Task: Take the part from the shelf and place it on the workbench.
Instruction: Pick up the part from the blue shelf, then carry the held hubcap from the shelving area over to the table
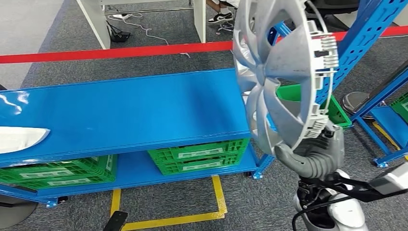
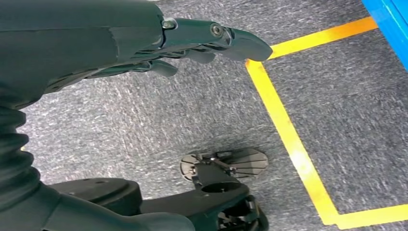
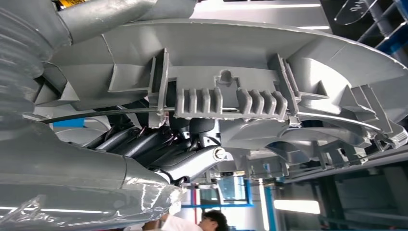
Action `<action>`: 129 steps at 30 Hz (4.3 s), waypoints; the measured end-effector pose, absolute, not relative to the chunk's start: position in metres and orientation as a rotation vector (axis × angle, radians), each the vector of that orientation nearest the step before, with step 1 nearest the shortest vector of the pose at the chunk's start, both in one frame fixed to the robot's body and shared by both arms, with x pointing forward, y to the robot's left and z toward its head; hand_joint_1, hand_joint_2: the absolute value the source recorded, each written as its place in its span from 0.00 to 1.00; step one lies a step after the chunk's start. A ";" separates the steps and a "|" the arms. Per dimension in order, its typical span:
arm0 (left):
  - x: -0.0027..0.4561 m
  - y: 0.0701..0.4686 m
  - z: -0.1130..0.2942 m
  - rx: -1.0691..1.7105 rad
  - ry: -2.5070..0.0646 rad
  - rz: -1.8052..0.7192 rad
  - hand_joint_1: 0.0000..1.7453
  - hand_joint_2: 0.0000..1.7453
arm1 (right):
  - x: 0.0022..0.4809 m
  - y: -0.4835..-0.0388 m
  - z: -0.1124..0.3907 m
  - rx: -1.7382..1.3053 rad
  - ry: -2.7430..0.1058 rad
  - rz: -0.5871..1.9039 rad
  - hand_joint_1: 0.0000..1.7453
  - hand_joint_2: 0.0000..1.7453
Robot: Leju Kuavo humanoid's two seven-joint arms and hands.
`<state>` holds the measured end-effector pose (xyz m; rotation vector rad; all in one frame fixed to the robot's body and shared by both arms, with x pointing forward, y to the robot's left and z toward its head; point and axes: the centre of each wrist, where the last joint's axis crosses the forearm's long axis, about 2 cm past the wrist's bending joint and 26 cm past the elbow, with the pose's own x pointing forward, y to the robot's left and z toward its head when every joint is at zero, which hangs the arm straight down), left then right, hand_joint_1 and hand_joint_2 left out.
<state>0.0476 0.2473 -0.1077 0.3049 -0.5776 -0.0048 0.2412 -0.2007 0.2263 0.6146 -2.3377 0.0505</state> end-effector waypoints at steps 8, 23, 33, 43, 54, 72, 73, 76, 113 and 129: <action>0.053 0.243 -0.107 0.304 -0.652 -0.039 0.00 1.00 | 0.234 -0.208 0.228 0.676 -2.343 0.083 1.00 1.00; 0.056 0.244 -0.106 0.383 -0.636 0.047 0.00 1.00 | 0.219 -0.216 0.226 0.761 -2.335 0.111 1.00 1.00; 0.054 0.250 -0.107 0.454 -0.510 0.441 0.00 1.00 | 0.224 -0.219 0.226 0.825 -2.290 0.097 1.00 1.00; 0.041 0.264 -0.109 0.524 -0.437 0.547 0.00 1.00 | 0.227 -0.228 0.217 0.781 -2.312 0.058 1.00 1.00; 0.051 0.270 -0.108 0.516 -0.479 0.578 0.00 1.00 | 0.233 -0.237 0.211 0.718 -2.333 0.072 1.00 1.00; 0.042 0.273 -0.109 0.522 -0.466 0.583 0.00 1.00 | 0.228 -0.240 0.200 0.675 -2.325 0.138 1.00 1.00; 0.041 0.274 -0.110 0.523 -0.467 0.584 0.00 1.00 | 0.226 -0.241 0.198 0.671 -2.324 0.141 1.00 1.00; 0.042 0.274 -0.110 0.524 -0.474 0.584 0.00 1.00 | 0.223 -0.241 0.195 0.668 -2.319 0.139 1.00 1.00; 0.046 0.280 -0.109 0.512 -0.510 0.606 0.00 1.00 | 0.218 -0.248 0.192 0.643 -2.332 0.140 1.00 1.00; 0.049 0.269 -0.108 0.552 -0.573 0.508 0.00 1.00 | 0.192 -0.282 0.186 0.437 -2.355 0.063 1.00 1.00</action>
